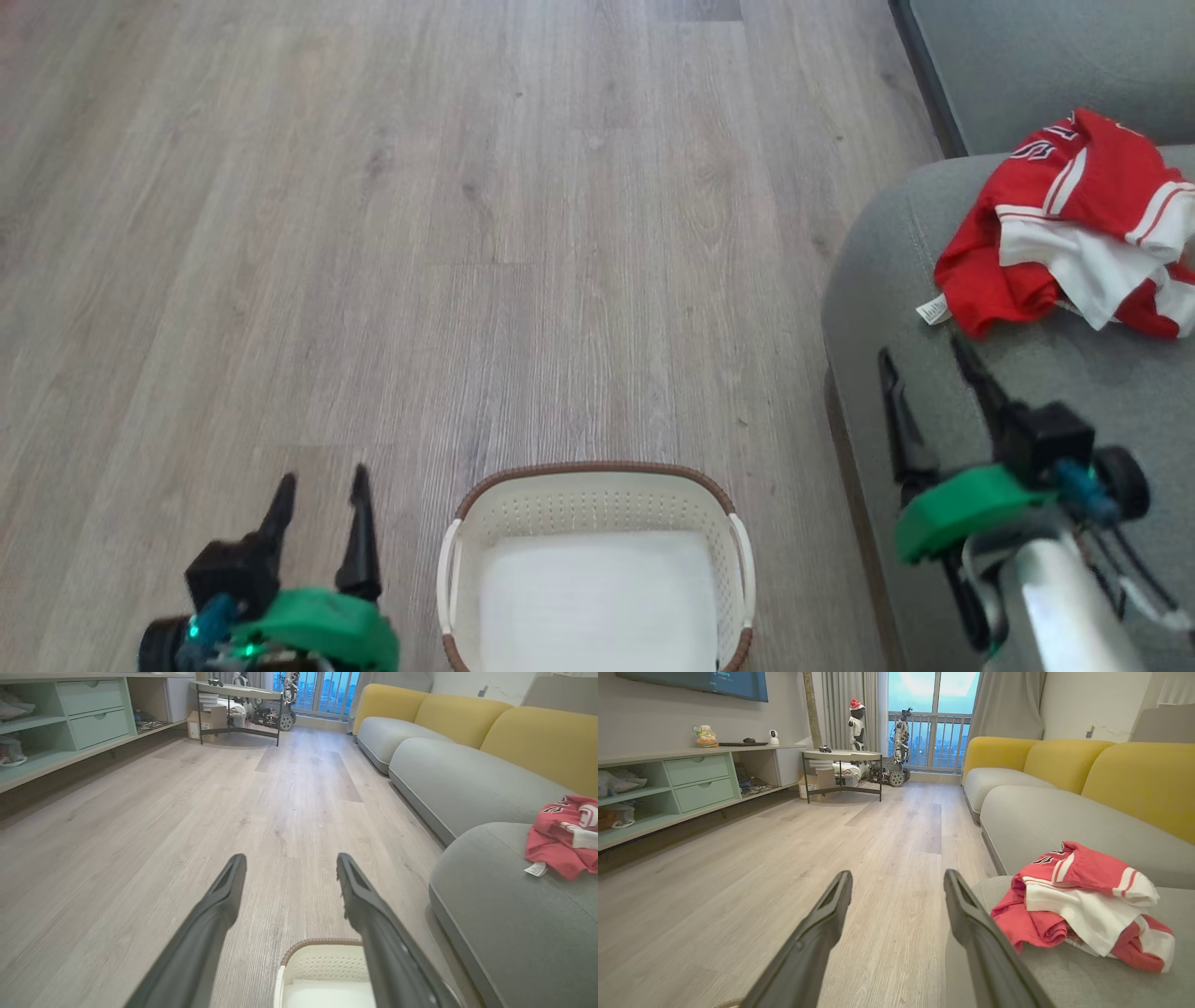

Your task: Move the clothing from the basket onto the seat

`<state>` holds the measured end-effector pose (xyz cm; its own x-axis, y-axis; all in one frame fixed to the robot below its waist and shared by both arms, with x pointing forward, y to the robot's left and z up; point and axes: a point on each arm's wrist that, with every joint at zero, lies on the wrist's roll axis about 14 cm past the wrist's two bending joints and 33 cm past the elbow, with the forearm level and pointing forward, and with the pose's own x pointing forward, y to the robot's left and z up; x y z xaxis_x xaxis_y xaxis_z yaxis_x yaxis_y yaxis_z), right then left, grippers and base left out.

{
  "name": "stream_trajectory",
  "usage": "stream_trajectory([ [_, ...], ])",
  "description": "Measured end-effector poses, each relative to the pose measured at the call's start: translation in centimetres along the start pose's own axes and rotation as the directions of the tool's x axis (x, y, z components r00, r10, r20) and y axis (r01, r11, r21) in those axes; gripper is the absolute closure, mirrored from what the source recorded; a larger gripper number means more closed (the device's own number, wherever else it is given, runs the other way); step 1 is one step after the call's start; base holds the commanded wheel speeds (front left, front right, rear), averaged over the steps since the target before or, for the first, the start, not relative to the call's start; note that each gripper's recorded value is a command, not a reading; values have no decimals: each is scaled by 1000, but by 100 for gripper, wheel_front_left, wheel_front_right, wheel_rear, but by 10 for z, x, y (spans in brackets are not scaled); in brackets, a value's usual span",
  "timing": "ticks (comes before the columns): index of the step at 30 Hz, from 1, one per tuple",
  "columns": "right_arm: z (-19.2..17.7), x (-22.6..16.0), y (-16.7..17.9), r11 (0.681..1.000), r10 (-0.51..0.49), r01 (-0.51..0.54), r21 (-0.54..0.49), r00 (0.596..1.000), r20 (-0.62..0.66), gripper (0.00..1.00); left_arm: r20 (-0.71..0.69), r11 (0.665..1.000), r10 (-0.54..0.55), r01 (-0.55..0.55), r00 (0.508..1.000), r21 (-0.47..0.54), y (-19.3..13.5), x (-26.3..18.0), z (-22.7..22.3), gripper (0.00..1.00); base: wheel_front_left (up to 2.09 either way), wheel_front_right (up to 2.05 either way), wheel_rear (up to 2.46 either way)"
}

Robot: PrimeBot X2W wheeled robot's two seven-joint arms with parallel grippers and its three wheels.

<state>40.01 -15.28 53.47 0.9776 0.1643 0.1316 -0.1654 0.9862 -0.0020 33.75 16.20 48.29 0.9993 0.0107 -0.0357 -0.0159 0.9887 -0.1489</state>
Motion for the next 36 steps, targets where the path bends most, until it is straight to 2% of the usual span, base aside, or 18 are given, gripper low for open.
stream_trajectory([
  [8, -10, -19, 12, 1000, 13, -12, 16, 1000, -21, 0, -13, 998, 67, -67, 998, -13, 20, -17, -6, 0, 0, 0, 0],
  [11, -13, -29, 13, 998, 5, -4, 62, 1000, -26, 0, -22, 996, 86, -86, 996, -20, 26, -21, -9, 0, 0, 0, 0],
  [36, -16, -41, 4, 995, -33, 36, 94, 999, -31, 0, -10, 996, 87, -87, 996, -12, 24, -20, -9, 0, 0, 0, 0],
])
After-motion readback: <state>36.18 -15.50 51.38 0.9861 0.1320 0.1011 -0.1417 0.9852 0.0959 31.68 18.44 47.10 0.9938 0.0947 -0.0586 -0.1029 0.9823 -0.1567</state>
